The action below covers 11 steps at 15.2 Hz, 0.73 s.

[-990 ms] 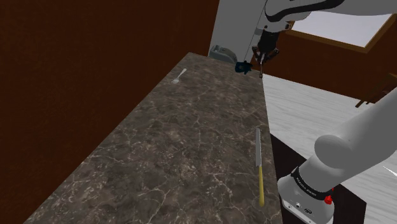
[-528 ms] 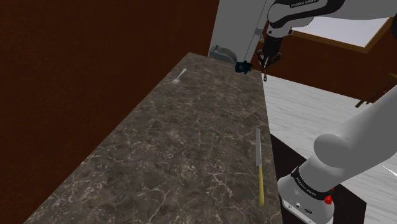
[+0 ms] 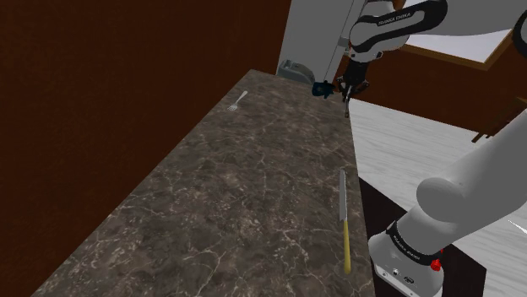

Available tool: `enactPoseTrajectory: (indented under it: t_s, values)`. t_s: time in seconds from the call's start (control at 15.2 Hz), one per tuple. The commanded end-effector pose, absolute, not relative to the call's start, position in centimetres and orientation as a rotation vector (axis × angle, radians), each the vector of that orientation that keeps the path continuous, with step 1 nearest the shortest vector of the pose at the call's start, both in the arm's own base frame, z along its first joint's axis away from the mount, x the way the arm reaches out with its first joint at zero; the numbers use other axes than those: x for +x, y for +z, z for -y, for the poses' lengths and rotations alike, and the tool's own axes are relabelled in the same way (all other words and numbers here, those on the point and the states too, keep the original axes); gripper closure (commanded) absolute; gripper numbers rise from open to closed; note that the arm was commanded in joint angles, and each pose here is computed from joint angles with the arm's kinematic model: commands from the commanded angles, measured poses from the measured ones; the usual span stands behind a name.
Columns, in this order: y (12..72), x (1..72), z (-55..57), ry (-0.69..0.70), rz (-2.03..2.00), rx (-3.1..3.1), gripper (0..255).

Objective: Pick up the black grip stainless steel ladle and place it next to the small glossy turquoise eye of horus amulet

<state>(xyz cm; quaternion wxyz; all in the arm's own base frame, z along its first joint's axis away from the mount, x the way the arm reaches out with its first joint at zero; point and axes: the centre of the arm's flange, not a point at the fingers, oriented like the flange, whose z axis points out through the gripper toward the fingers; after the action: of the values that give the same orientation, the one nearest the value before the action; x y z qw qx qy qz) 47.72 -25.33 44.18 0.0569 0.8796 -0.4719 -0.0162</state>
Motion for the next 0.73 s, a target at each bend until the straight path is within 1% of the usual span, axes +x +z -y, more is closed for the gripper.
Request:
enactPoseTrajectory:
  t_s: [0.0, 0.66]
  values:
    - [43.1, 47.8, 25.4, -0.048, 1.431, 2.668, 255]
    - [37.9, 47.8, 25.4, -0.048, 1.431, 2.668, 255]
